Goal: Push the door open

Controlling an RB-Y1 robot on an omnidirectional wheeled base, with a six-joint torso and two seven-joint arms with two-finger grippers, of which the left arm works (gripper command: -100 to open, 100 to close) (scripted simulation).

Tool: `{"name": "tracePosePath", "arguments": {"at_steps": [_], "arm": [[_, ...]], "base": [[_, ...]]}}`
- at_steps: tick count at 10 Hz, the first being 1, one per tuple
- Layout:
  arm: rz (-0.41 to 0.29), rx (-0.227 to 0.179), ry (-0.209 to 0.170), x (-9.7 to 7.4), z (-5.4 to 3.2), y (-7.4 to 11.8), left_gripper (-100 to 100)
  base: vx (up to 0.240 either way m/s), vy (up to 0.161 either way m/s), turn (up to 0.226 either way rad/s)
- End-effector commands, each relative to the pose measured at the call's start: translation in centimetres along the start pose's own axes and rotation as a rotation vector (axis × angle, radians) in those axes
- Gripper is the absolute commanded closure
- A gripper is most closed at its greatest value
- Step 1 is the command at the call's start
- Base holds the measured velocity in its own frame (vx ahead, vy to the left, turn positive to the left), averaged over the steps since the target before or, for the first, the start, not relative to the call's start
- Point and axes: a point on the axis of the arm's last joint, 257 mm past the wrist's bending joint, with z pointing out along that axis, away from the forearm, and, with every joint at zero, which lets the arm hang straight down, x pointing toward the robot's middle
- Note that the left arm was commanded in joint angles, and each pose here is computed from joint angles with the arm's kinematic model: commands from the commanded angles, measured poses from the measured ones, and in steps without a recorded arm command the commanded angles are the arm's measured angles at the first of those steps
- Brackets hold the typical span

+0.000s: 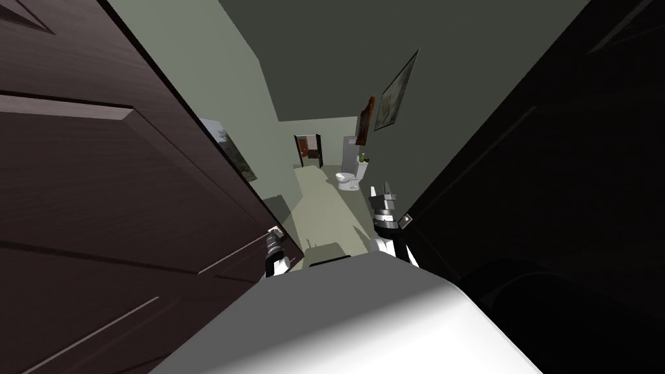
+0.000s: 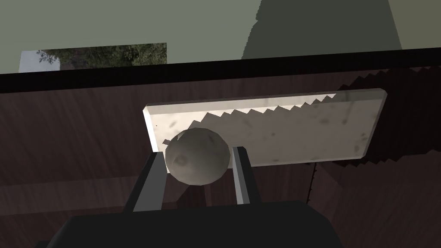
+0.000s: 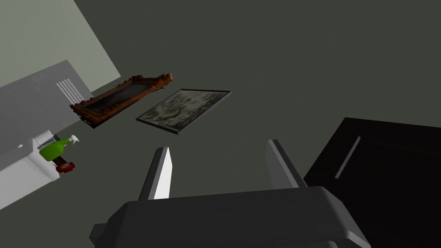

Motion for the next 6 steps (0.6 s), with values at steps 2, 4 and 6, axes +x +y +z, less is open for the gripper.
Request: {"name": "tracePosePath", "arguments": {"at_steps": [2, 4, 6], "arm": [[0.0, 0.009, -0.045, -1.9, 0.49, -0.5, 100], [-0.001, 0.009, -0.079, -3.3, 0.49, -0.5, 100], [-0.002, 0.008, -0.11, -4.6, 0.44, -0.4, 100]], "base": [[0.196, 0.006, 0.045], [0.206, 0.01, 0.048], [0.197, 0.011, 0.035]]}}
